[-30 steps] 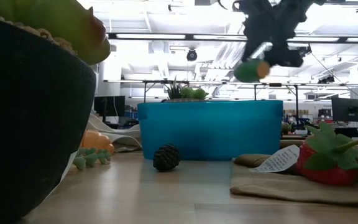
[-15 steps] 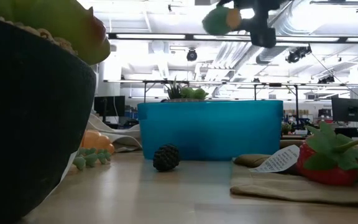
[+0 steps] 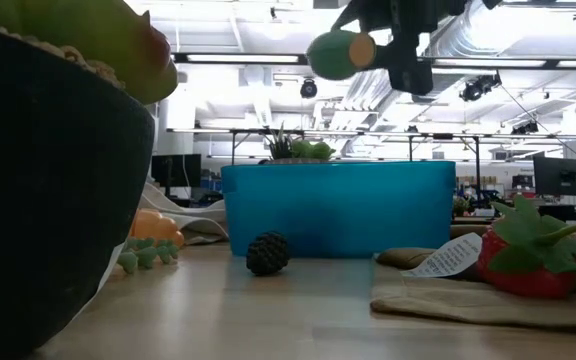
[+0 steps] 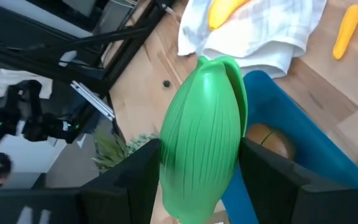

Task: Pick and placing Produce into tupperware
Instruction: Put the green corn into the blue bin

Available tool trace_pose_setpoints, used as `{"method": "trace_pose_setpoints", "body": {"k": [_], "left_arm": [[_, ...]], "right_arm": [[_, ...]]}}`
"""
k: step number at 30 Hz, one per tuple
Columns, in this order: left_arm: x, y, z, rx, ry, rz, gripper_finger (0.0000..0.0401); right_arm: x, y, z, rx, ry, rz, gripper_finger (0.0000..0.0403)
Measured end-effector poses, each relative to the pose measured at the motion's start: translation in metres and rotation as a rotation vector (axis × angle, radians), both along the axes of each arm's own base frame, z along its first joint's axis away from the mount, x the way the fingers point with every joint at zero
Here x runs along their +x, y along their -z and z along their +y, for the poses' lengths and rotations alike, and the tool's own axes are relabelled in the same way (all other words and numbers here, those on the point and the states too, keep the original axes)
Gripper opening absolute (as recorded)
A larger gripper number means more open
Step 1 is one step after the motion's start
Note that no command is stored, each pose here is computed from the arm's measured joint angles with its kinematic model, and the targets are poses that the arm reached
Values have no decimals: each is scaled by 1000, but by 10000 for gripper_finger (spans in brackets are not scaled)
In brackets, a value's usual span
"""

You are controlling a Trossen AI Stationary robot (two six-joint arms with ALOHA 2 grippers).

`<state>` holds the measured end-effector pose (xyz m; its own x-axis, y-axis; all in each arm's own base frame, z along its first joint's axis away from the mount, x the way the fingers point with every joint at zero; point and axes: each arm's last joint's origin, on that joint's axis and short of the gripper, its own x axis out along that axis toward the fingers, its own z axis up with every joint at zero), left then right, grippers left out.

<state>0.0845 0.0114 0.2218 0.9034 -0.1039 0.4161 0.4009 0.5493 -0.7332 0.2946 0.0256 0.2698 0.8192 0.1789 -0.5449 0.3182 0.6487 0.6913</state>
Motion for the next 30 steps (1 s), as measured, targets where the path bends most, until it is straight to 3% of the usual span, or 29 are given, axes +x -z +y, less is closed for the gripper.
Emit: {"method": "trace_pose_setpoints", "body": {"k": [6, 16, 23, 30], "left_arm": [[-11, -39, -3, 112, -35, 78, 88], [-17, -86, -4, 299, -98, 442, 88], [-2, -105, 0, 347, -81, 549, 88], [12, -114, 2, 364, -37, 586, 87]], "right_arm": [[7, 12, 3, 11, -16, 44, 195], [10, 18, 3, 19, -9, 73, 195], [8, 18, 9, -4, -11, 86, 195], [13, -5, 11, -115, -35, 146, 195]]}}
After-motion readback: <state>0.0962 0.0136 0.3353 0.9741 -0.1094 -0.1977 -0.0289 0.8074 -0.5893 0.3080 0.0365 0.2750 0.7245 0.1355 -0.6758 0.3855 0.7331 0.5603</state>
